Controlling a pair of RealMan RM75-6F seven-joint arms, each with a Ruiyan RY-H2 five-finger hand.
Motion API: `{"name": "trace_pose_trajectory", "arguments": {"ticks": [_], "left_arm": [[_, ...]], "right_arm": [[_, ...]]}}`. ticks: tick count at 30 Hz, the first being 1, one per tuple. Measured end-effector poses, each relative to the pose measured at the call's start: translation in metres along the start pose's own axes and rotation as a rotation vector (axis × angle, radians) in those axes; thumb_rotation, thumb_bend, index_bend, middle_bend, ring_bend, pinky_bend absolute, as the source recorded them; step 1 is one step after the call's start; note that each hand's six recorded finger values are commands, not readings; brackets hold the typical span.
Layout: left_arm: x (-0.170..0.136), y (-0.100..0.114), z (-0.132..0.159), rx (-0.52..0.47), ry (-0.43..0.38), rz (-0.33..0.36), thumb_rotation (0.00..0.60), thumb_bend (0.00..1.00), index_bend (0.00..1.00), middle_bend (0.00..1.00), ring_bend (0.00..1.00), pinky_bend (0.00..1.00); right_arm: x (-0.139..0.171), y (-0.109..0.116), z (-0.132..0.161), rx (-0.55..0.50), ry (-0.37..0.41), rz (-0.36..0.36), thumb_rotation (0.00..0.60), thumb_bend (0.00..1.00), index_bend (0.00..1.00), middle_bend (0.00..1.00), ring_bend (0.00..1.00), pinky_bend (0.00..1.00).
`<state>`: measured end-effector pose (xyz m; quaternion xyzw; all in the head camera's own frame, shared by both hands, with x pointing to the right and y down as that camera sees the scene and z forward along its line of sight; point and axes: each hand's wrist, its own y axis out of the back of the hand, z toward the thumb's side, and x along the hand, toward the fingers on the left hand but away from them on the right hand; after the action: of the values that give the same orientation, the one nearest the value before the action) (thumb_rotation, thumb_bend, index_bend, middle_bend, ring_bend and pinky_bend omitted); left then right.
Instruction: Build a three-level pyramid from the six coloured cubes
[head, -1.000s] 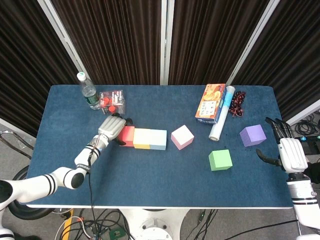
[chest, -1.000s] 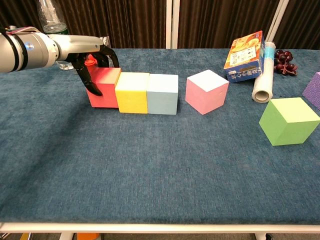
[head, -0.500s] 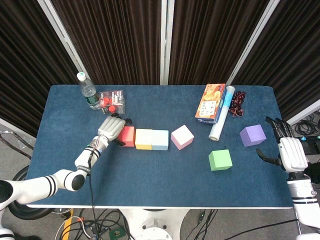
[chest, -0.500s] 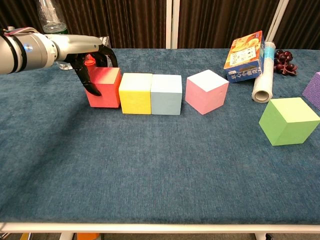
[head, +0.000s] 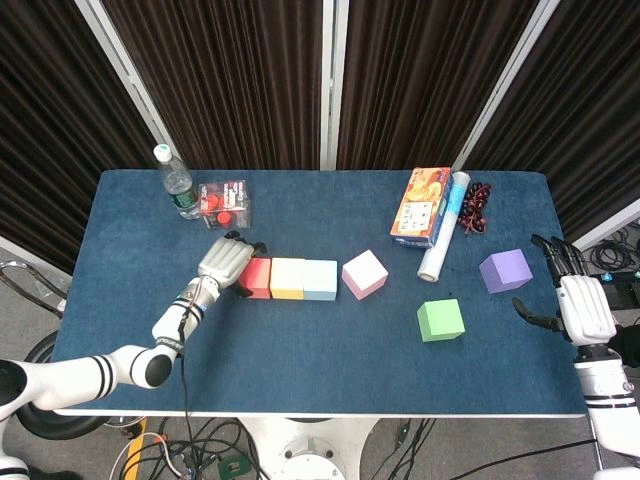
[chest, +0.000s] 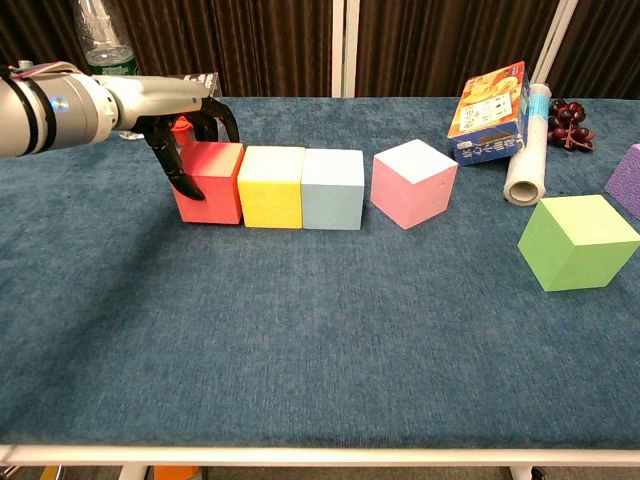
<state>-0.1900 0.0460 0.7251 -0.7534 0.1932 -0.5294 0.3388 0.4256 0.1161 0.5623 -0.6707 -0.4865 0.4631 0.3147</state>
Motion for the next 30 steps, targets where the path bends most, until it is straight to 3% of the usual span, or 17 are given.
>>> {"name": "trace_pose_trajectory", "arguments": {"ticks": [30], "left_arm": [[0.0084, -0.0050, 0.0078, -0.002, -0.004, -0.005, 0.600, 0.10, 0.25, 0.43, 0.29, 0.15]], "right_arm": [[-0.0025, -0.0001, -0.0043, 0.006, -0.011, -0.005, 0.600, 0.21, 0.00, 0.12, 0.00, 0.00]]}}
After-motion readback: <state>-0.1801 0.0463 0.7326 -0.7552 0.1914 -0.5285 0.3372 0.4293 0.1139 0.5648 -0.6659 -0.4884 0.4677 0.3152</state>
